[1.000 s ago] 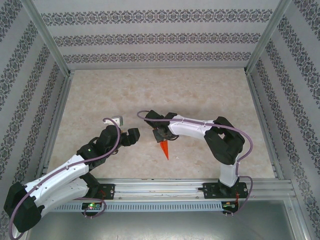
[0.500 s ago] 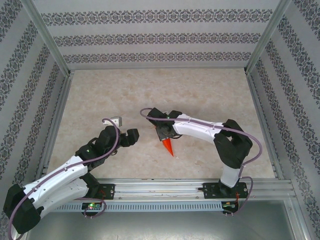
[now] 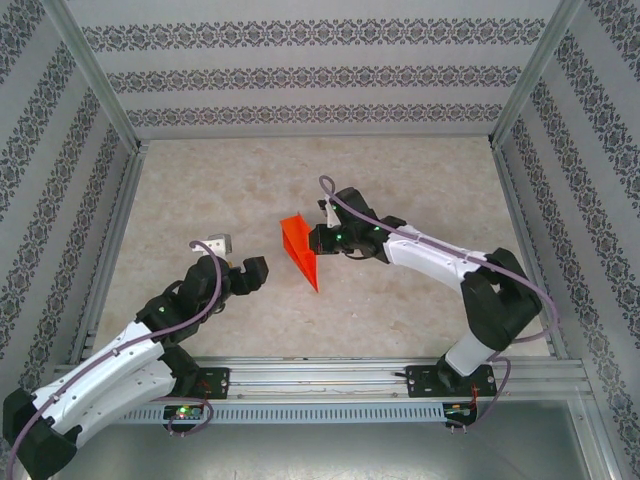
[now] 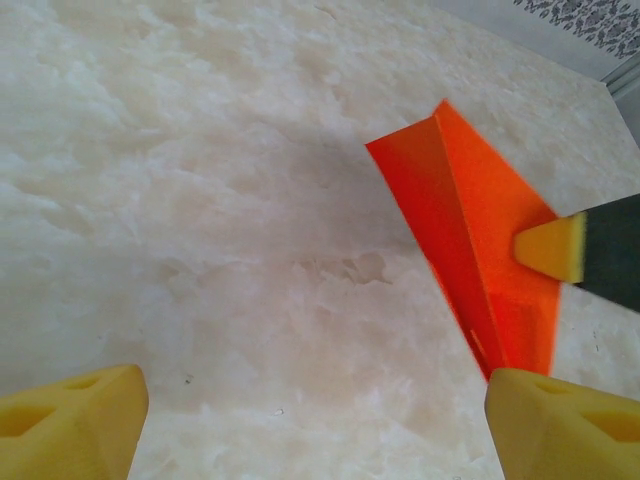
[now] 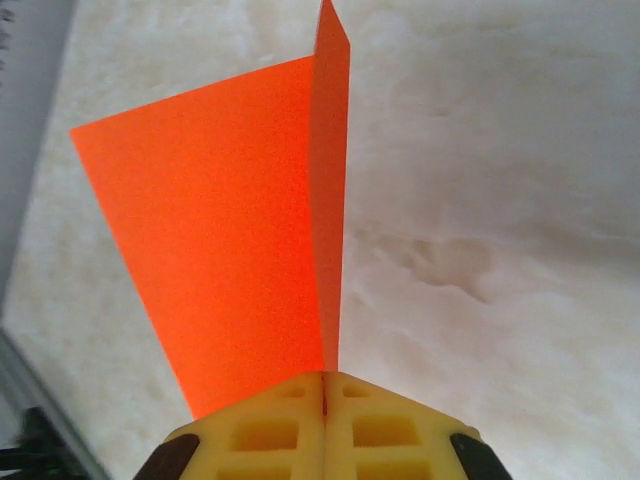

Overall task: Fold a paper plane with a square sheet of paper (fold left side to right side)
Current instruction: Place the paper plane at the center of the table.

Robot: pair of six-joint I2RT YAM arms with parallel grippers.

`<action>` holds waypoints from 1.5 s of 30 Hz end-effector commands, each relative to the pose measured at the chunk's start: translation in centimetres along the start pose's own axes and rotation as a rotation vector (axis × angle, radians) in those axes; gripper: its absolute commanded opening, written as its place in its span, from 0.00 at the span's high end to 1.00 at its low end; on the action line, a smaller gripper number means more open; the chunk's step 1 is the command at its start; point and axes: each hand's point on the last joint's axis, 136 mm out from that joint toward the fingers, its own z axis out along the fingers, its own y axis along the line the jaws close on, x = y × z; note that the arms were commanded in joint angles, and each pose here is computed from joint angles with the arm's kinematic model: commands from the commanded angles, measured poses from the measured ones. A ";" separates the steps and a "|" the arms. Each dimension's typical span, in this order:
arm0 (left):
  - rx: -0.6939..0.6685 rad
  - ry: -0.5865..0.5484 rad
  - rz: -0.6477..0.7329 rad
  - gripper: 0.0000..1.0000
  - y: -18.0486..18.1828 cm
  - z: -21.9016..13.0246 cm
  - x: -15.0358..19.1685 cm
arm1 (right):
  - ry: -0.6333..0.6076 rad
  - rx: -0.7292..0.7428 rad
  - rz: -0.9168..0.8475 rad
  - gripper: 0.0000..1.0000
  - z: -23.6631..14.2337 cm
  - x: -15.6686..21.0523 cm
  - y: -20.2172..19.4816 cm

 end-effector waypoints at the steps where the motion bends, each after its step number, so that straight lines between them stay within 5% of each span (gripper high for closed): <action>1: -0.043 -0.022 0.014 0.12 0.8 -0.7 -1.0 | 0.008 -0.204 0.053 1.00 2.5 -0.1 2.0; 10: -0.041 -0.010 0.012 0.11 0.8 -0.5 -0.8 | -0.003 -0.144 0.128 1.00 6.7 0.4 -3.0; 24: -0.029 0.016 0.008 0.11 0.3 0.3 -0.3 | -0.047 0.034 0.116 0.98 3.9 1.4 -7.8; 45: -0.032 0.027 0.013 0.11 0.4 0.5 0.0 | -0.048 0.103 0.121 0.74 2.6 1.6 -8.8</action>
